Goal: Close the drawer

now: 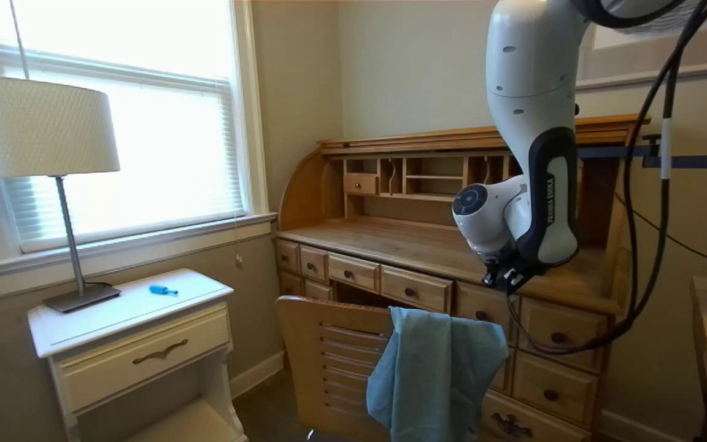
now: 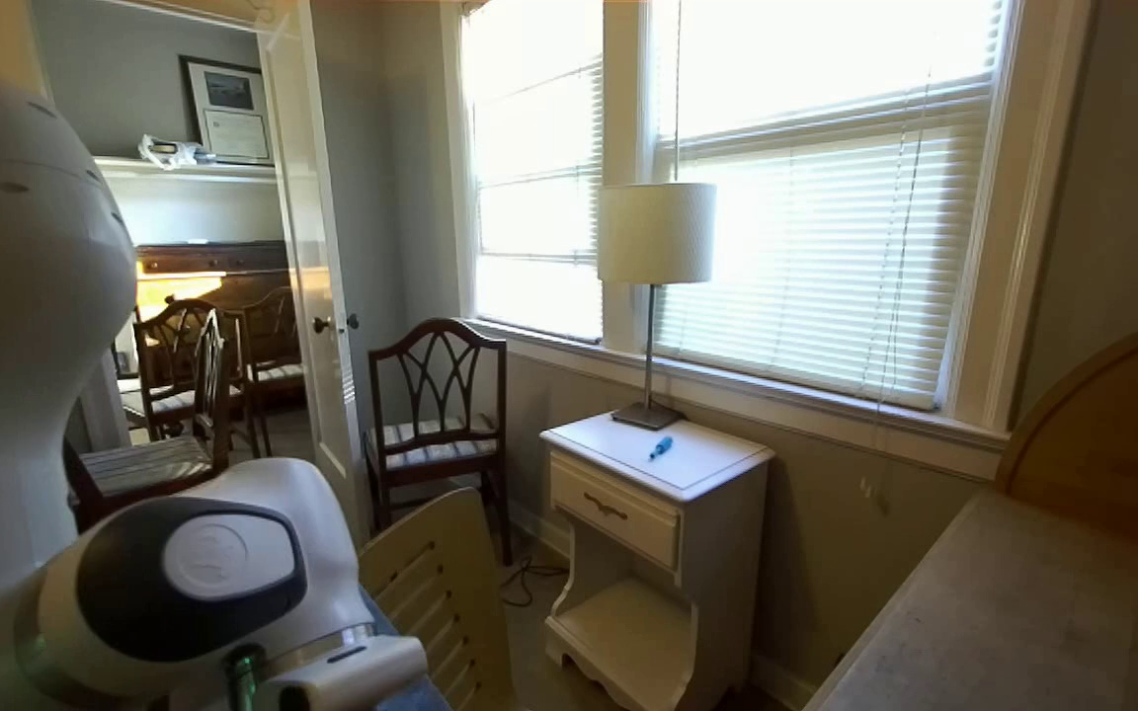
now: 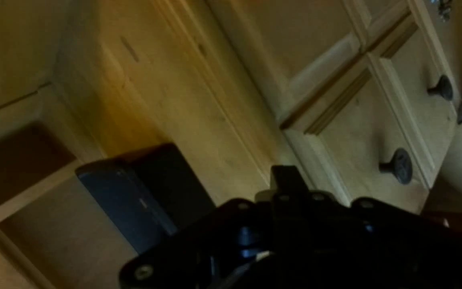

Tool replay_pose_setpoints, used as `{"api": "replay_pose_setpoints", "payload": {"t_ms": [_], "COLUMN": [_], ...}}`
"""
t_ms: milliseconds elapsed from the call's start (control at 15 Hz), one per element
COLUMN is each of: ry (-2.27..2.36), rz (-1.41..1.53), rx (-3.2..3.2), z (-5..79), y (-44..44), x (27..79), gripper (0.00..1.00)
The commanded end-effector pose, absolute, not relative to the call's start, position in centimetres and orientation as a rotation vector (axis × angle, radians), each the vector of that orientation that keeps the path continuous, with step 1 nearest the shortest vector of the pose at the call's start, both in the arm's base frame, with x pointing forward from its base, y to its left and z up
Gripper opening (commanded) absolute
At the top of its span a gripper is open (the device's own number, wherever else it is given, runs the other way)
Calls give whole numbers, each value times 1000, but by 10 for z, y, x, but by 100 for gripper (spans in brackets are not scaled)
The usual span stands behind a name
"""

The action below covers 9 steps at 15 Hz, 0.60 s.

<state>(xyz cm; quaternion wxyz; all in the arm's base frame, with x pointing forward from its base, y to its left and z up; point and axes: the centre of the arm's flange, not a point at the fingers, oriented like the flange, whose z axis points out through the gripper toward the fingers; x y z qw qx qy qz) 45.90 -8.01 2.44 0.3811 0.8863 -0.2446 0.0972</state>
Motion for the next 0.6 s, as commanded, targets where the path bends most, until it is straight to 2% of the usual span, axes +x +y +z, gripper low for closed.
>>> {"api": "replay_pose_setpoints", "payload": {"t_ms": [0, 533], "ry": [-414, -9], "rz": [391, 728], "rx": [2314, 2527], "z": [68, 112], "y": [-76, -65], "x": [435, 424], "gripper": [0, 0]}}
